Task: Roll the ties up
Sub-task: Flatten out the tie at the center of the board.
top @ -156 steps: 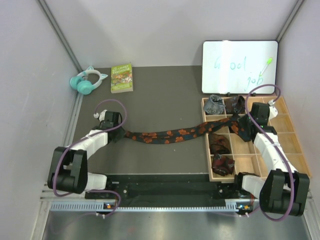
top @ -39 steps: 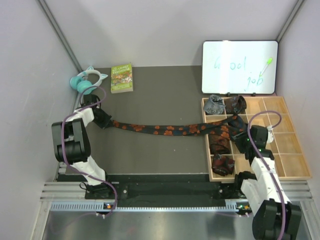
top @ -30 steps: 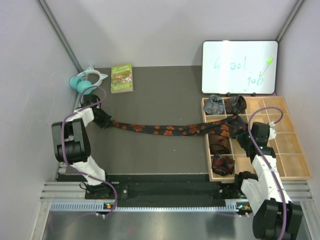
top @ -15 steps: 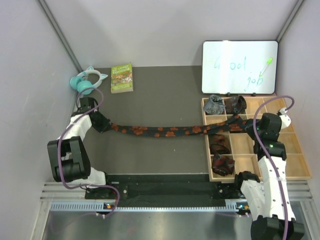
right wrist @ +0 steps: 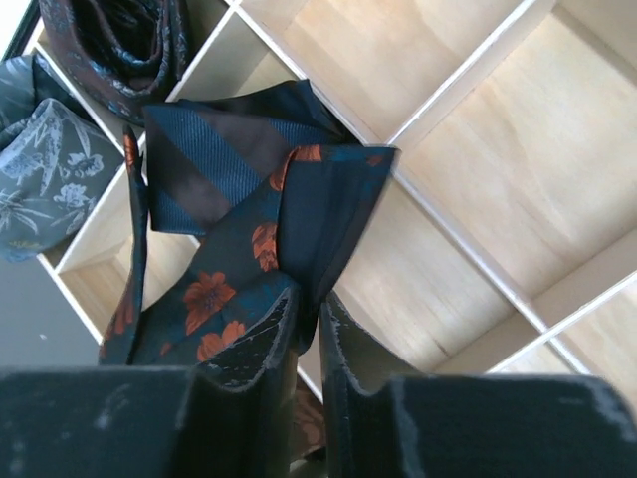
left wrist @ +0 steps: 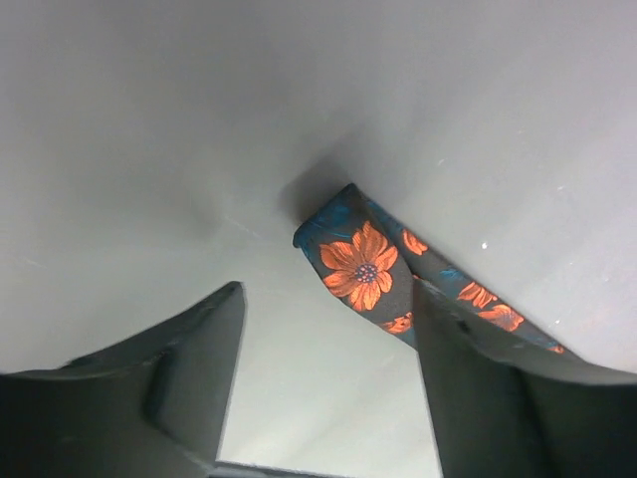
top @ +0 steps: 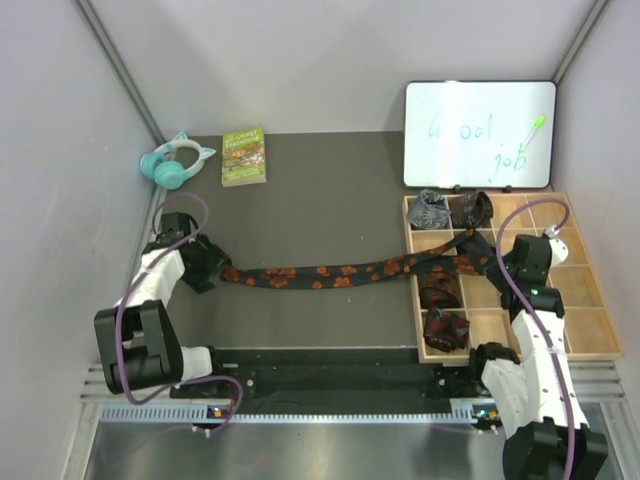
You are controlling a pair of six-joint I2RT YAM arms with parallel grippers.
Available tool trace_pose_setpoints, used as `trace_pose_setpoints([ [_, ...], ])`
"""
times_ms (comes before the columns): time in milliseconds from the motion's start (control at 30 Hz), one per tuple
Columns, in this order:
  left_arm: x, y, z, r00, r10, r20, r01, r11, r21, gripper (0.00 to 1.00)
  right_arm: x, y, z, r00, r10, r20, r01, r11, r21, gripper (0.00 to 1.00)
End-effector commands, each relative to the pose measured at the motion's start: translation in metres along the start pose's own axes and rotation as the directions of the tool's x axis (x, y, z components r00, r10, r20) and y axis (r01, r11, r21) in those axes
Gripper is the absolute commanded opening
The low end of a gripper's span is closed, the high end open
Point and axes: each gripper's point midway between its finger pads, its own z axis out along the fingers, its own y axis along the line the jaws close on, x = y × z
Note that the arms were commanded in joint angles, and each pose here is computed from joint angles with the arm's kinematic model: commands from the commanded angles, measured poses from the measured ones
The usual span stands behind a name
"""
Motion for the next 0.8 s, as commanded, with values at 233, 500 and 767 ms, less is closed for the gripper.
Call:
trace_pose_setpoints([
  [233,-0.03,-0.069,-0.054,0.916,0.297,0.268,-0.317,0.948,0.03,0.59,-0.032,0.027,-0.025,0.998,-0.029,0.06,0.035,0.995,-0.096,0.76],
  [500,-0.005,-0.162,-0.034,0.875,0.457,0.159,-0.484,0.84,0.244,0.4,-0.033,0.084,-0.074,0.976,-0.212,0.058,0.219,0.954,-0.206,0.68],
  [767,0.02,-0.205,-0.012,0.815,0.574,0.08,-0.554,0.73,0.401,0.31,0.113,0.196,-0.116,0.866,-0.475,-0.158,0.31,0.756,-0.576,0.28],
])
